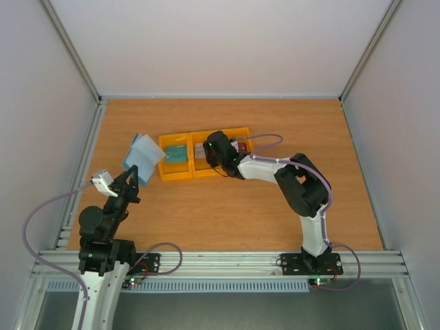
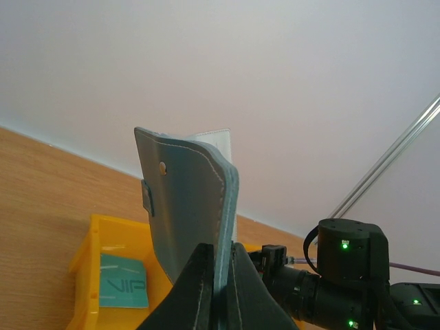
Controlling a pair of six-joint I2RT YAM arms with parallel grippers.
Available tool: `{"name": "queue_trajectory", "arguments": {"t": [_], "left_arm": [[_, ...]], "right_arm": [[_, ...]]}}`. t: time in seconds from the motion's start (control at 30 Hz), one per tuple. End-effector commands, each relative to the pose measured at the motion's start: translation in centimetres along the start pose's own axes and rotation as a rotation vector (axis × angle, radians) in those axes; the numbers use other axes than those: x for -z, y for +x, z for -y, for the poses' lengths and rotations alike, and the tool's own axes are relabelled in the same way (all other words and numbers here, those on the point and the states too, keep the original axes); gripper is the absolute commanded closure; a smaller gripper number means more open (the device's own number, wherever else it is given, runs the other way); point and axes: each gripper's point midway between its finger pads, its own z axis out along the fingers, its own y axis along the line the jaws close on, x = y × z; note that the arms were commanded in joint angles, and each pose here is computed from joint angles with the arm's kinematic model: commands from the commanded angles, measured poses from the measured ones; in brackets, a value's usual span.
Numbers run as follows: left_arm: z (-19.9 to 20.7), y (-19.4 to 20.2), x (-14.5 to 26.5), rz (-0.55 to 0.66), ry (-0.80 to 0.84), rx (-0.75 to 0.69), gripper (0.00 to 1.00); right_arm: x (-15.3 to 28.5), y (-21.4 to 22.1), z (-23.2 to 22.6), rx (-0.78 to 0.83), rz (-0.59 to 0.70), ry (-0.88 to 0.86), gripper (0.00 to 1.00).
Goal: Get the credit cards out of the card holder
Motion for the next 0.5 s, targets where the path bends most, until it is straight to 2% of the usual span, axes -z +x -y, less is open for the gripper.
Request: {"name": "queue_trajectory", "arguments": {"t": [0.0, 0.13, 0.33, 0.4, 0.47], "left_arm": [[1.6, -2.2, 0.3, 0.083, 0.055, -0.036, 1.0], [1.5, -2.1, 0.1, 0.075, 0.058, -0.035, 1.0], [1.8, -1.9, 0.0, 0.067, 0.076, -0.032, 1.0], [2.0, -1.6, -0.1, 0.056, 0.095, -0.024, 1.0], [3.1, -1.9, -0.1, 0.065, 0.154, -0.022, 1.0]], "right_arm": [[-0.2, 0.7, -0.5, -0.006, -0.013, -0.011, 0.58], [1.8, 1.3, -2.9, 0.042, -0.048, -0.075, 0.53], [6.6, 2.0, -7.9, 0.204, -0.079, -0.198, 0.45], [8.3, 2.4, -10.5, 0.322, -0.097, -0.303, 0.46], [10.4, 3.9, -13.9, 0.538, -0.162, -0.419, 0.46]]}}
